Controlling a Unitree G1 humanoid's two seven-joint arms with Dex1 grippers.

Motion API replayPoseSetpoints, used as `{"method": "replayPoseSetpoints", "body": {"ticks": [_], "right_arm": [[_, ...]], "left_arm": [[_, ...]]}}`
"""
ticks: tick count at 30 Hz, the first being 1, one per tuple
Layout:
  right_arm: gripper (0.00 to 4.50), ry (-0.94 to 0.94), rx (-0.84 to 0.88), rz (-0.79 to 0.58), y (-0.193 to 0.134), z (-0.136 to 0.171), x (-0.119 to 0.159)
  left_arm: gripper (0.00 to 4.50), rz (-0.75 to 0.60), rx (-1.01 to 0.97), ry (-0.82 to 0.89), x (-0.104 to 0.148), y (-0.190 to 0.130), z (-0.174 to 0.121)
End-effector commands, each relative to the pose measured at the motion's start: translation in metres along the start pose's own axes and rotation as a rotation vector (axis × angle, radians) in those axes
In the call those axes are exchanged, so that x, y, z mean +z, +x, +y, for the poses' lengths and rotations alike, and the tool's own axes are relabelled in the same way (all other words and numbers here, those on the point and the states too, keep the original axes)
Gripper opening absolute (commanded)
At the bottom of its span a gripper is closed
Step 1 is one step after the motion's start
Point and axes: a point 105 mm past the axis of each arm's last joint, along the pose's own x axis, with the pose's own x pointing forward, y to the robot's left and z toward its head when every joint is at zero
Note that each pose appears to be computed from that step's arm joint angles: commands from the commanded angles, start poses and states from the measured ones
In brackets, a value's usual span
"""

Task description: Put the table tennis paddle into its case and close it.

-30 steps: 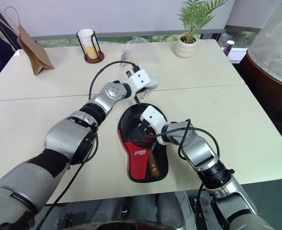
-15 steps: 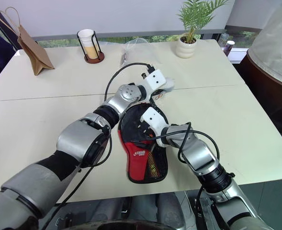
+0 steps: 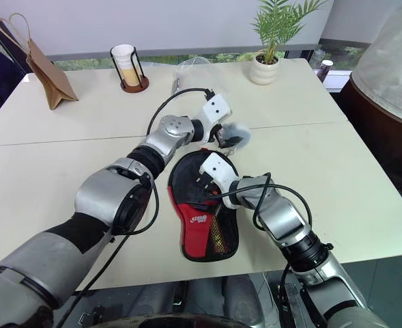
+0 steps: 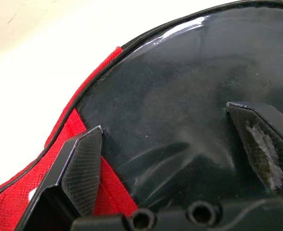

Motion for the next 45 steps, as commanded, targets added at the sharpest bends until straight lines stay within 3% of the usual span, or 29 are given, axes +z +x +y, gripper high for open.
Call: {"method": "replayPoseSetpoints", "body": {"ticks": [1, 6, 13, 19, 23, 34, 38, 45], "right_arm": [[4.5, 0.086, 0.055, 0.186, 0.009, 0.01, -0.053], [4.5, 0.071, 0.045, 0.186, 0.006, -0.002, -0.053], [4.5, 0.049, -0.032, 0.089, -0.011, -0.035, -0.022], [4.5, 0.013, -0.094, -0.006, -0.037, -0.056, 0.011], [4.5, -0.051, -0.136, -0.041, -0.06, -0.068, 0.033], [4.5, -0.115, -0.268, -0.13, -0.124, -0.107, 0.08], [4.5, -0.156, -0.364, -0.081, -0.128, -0.134, 0.073], [4.5, -0.029, -0.349, -0.056, -0.097, -0.172, 0.042]], "left_arm": [[4.42, -0.132, -0.039, -0.068, 0.03, -0.008, 0.007], [4.42, -0.18, -0.058, -0.112, 0.038, -0.028, 0.023], [4.42, -0.064, -0.067, 0.08, 0.005, -0.083, 0.05], [4.42, -0.008, -0.17, 0.164, -0.031, -0.119, 0.039], [4.42, -0.023, -0.252, 0.185, -0.047, -0.131, 0.013], [4.42, -0.045, -0.291, 0.166, -0.056, -0.121, -0.052], [4.42, -0.04, -0.262, 0.126, -0.061, -0.115, -0.062], [4.42, 0.0, -0.241, 0.097, -0.077, -0.095, -0.081]]}}
